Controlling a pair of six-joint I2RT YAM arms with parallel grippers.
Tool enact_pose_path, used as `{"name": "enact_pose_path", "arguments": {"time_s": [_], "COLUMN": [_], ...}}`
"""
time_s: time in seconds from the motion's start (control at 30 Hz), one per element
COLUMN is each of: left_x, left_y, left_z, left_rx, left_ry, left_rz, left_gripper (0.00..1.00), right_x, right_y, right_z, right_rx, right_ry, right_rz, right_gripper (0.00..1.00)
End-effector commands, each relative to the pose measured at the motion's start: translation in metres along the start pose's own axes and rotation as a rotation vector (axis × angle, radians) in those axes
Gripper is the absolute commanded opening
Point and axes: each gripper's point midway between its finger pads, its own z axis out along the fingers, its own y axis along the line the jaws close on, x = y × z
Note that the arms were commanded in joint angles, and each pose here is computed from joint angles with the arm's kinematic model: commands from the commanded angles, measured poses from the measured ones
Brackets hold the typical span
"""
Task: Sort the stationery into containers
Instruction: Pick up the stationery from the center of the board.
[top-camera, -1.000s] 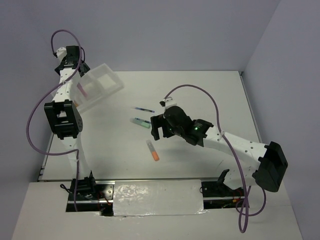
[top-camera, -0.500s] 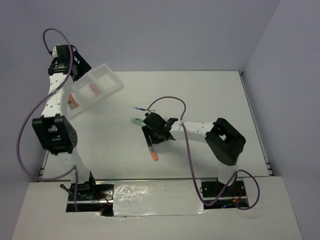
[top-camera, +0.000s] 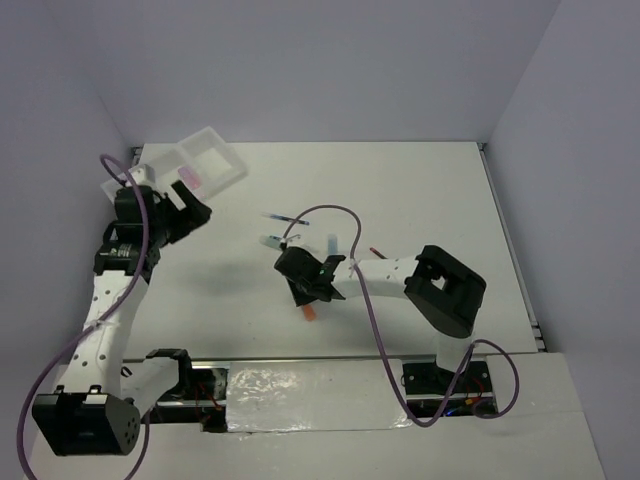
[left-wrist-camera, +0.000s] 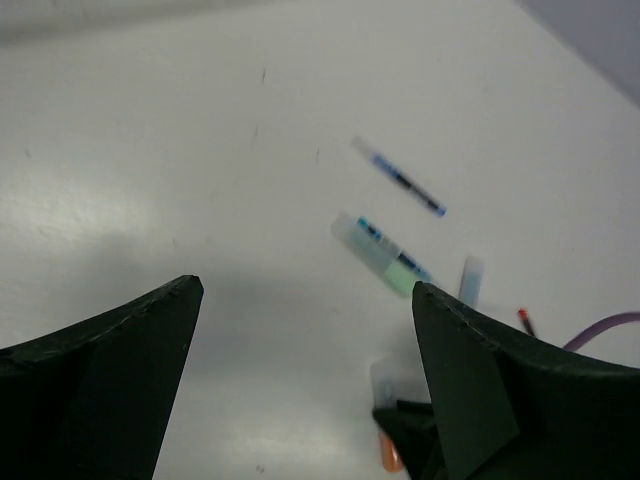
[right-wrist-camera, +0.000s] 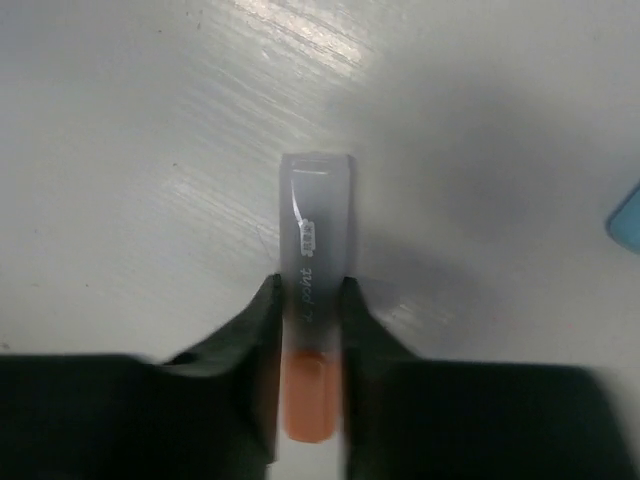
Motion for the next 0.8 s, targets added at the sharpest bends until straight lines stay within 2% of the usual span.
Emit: {"name": "enact_pose_path", "arguments": {"time_s": [0.0, 0.07, 0.1, 0.23, 0.3, 0.47, 0.63, 0.77], "left_x": [0.043, 0.087, 0.094, 0.140, 0.164, 0.181, 0.192, 0.192], "left_y": [-0.008, -0.021, -0.041, -0.087, -0.106, -0.127, -0.141, -0.150], "left_z": [-0.006, -0.007, -0.010, -0.029, -0.043, -0.059, -0.068, -0.071], "left_rx": [0.107, 0.215, 0.308, 0.517, 0.610, 0.610, 0.642, 0.662], "left_ry": [0.087, 0.193, 0.193, 0.320, 0.392, 0.410, 0.442, 0.443], "left_rz": [0.026, -0.021, -0.016, -0.076, -0.065, -0.020, -0.009, -0.007], "left_gripper": [0.99, 0.99, 0.99, 0.99, 0.99, 0.99, 0.99, 0.88], "right_x": [0.060, 0.050, 0.043, -0.004, -0.018, -0.046, -0.071, -0.085], "right_y": [-0.001, 0.010, 0.016, 0.052, 0.054, 0.055, 0.055, 0.036], "right_z": [0.011, 0.001, -0.005, -0.053, -0.079, -0.115, -0.160, -0.181], "right_rx": [0.030, 0.019, -0.004, -0.243, -0.319, -0.337, -0.412, -0.365], "right_ry": [0.140, 0.082, 0.052, -0.187, -0.255, -0.337, -0.470, -0.563], "right_rz": [-0.013, -0.043, -0.047, 0.006, 0.038, 0.058, 0.114, 0.183], "right_gripper": [0.00, 0.00, 0.00, 0.00, 0.00, 0.00, 0.00, 0.00]}}
